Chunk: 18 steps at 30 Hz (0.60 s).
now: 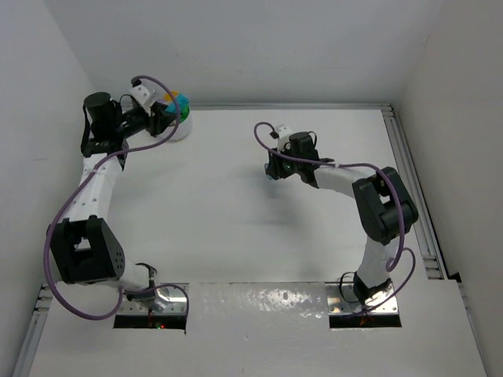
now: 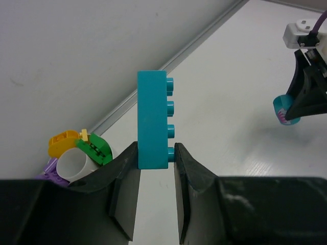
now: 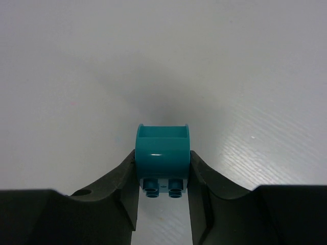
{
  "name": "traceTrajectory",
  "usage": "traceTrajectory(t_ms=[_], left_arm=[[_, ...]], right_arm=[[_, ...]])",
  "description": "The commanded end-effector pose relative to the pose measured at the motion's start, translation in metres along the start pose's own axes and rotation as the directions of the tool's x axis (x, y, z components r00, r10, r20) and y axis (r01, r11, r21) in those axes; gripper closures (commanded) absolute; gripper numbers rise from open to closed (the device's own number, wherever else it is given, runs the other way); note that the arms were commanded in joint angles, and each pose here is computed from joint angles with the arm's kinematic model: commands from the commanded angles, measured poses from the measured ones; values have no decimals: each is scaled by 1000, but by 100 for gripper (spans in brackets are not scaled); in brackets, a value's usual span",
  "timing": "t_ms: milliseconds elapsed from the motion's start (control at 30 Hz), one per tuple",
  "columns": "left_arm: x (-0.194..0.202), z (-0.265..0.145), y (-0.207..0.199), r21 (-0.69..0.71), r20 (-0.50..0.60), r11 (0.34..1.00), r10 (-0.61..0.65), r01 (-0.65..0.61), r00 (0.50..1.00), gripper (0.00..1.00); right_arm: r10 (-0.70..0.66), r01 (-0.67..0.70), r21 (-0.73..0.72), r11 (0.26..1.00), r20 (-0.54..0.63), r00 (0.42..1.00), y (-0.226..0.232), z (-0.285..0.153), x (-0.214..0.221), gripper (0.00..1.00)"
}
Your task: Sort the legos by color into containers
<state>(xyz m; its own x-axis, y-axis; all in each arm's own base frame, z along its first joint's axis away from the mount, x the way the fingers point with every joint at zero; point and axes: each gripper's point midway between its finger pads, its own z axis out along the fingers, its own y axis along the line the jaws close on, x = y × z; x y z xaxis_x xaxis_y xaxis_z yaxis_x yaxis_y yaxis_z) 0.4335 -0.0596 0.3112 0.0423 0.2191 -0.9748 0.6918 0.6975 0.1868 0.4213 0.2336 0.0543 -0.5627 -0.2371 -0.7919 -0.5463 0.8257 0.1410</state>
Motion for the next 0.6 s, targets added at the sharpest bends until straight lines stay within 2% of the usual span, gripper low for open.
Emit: traceTrajectory(t_ms=[0, 67, 133, 200, 267, 333, 467, 567], left_arm=[[-18, 0, -16, 55, 80, 997, 41, -46, 996, 100], [-22, -1, -29, 95, 89, 993, 55, -63, 994, 100], [-25, -2, -39, 127, 102, 989, 58, -71, 993, 100], [-30, -4, -48, 149, 117, 986, 59, -76, 991, 100], [-31, -4, -55, 170, 124, 982, 63, -84, 990, 100], [-34, -6, -64, 198, 137, 975, 74, -101, 988, 100], [-27, -4, -78, 244, 131, 964, 76, -106, 988, 100], [-25, -4, -84, 262, 132, 960, 70, -103, 989, 100]], right_arm=[[3, 24, -130, 991, 207, 978, 26, -11, -56, 100], [14, 0, -97, 995, 150, 989, 21, -1, -50, 100], [16, -20, 68, 997, 54, 998, -6, 6, -37, 100], [26, -13, 168, 986, -75, 997, -23, 11, -18, 100], [15, 17, 220, 975, -143, 990, -33, 14, -7, 100], [6, 36, 230, 973, -179, 984, -35, 12, -3, 96], [-24, 61, 178, 982, -205, 978, -28, 14, 6, 79], [-27, 63, 156, 986, -223, 974, -26, 16, 11, 76]])
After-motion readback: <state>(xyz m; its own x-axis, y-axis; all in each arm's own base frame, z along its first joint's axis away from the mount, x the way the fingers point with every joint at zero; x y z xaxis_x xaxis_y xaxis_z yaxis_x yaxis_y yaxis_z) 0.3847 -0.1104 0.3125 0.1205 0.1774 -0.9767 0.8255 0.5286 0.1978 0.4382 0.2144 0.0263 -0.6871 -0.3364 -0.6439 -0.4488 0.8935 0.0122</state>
